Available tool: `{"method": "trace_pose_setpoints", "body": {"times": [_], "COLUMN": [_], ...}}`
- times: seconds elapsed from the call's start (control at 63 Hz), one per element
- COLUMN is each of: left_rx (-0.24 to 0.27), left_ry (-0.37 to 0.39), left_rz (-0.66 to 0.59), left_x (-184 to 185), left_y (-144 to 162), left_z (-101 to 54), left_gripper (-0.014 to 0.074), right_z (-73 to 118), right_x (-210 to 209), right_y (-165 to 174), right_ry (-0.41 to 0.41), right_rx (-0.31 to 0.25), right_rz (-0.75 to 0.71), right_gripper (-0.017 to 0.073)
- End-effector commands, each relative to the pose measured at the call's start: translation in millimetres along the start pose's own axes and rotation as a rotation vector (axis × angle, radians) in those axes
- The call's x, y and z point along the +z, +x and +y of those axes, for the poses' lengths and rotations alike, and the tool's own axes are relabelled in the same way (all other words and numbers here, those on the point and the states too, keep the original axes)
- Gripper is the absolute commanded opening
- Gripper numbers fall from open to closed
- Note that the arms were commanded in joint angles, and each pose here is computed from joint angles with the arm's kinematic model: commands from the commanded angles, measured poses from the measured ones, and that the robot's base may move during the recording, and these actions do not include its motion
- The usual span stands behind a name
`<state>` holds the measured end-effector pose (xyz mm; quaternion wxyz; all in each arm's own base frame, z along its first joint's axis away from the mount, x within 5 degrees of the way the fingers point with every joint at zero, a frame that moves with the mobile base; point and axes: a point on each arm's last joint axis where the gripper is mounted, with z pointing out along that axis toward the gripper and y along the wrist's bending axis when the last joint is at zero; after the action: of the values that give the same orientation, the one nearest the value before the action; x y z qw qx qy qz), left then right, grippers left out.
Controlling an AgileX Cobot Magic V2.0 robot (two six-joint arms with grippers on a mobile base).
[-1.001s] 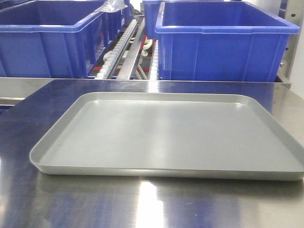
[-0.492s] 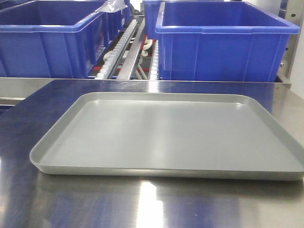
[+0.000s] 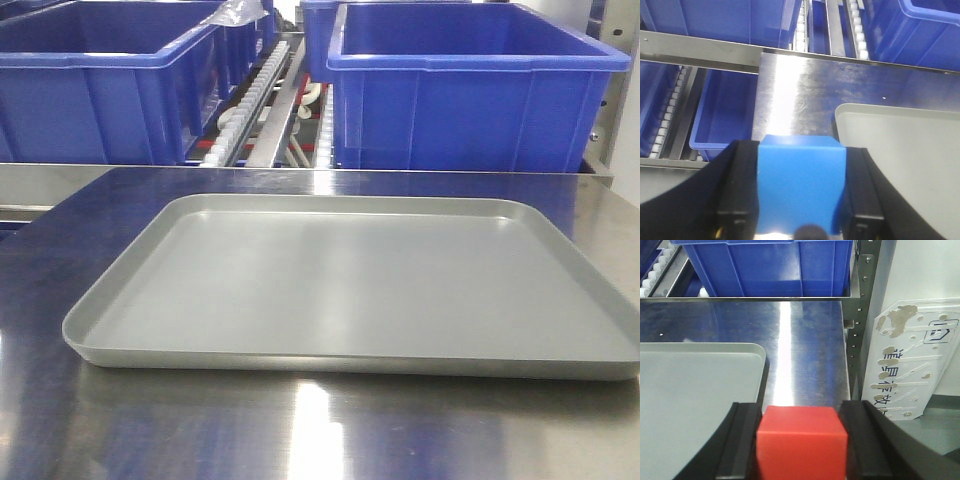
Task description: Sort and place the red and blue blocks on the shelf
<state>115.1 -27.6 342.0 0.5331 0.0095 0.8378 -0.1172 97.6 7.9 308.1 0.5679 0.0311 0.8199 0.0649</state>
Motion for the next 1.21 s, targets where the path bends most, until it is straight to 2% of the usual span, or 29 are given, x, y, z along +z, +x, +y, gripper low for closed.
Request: {"method": "trace_pose_setpoints", "body": {"times": [0.0, 1.191], "left_rx": [-0.003, -0.003], "left_ry": [0.021, 0.019], "left_rz": [-0.112, -0.105], "left_x": [-5.2, -5.1], "left_y": [-15.7, -15.0], "left_z": [-2.9, -2.7], "left_gripper": [0.0123, 0.0123], "right_z": [2.0, 2.0], "right_x": [-4.5, -4.5], "right_y": [-15.9, -15.9], "right_ry": [-0.012, -0.012], "right_rx": [-0.019, -0.019], "right_rz": [-0.110, -0.110], "right_gripper": [0.0049, 0.0049]}}
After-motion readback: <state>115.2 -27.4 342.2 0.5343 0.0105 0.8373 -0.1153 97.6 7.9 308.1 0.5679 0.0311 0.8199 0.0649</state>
